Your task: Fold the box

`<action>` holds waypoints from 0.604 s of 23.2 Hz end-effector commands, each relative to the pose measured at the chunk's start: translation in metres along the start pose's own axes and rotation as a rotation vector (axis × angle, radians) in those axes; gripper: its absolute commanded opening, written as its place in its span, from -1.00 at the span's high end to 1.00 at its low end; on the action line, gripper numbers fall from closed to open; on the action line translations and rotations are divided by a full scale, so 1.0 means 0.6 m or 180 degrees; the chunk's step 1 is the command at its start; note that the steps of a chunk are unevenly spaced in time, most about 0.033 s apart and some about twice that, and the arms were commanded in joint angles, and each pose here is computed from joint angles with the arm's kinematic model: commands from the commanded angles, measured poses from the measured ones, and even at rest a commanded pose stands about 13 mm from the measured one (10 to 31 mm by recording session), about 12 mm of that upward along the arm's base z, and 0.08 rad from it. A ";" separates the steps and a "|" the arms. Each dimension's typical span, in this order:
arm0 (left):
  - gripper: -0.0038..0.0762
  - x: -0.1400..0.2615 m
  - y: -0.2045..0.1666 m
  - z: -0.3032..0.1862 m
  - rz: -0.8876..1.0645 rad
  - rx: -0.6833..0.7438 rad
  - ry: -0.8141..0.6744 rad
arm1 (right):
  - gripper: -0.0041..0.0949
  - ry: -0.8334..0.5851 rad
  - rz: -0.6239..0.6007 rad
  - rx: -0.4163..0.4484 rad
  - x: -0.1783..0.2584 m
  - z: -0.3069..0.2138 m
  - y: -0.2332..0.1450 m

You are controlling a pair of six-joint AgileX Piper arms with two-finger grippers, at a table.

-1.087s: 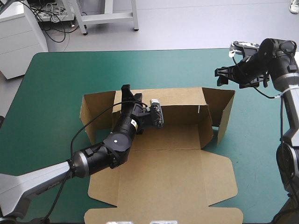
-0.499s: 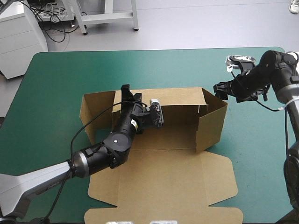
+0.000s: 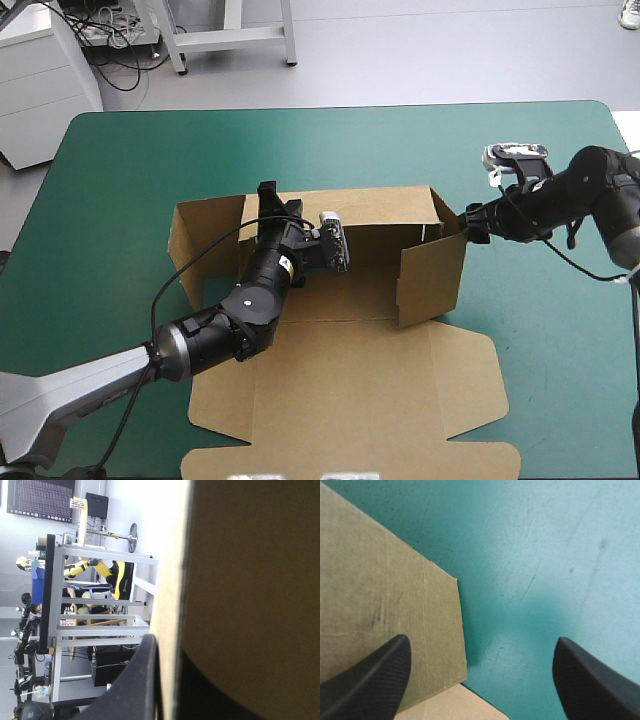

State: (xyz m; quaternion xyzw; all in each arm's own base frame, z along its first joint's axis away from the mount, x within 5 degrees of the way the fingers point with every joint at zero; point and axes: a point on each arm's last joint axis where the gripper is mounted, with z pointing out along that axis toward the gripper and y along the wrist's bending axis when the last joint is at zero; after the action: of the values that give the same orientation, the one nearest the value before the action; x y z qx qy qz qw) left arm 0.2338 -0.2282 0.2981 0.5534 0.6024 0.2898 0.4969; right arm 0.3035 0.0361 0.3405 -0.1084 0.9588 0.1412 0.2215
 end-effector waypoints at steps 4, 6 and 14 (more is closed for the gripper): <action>0.98 0.003 0.025 -0.013 -0.0189 -0.0167 0.0053 | -0.54 -0.0490 -0.0163 -0.0118 0.027 -0.027 0.019; 0.98 0.003 0.025 -0.013 -0.0189 -0.0167 0.0053 | -0.54 -0.0553 -0.0215 -0.0127 0.035 -0.028 0.022; 0.98 0.003 0.025 -0.013 -0.0189 -0.0167 0.0053 | -0.54 -0.0746 -0.0552 -0.0380 0.063 -0.034 0.042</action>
State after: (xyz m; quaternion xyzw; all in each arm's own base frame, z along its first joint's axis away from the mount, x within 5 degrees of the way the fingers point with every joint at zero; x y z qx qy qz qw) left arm 0.2339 -0.2276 0.2979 0.5522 0.6033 0.2923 0.4957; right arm 0.2609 0.0459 0.3270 -0.1785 0.9225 0.1831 0.2892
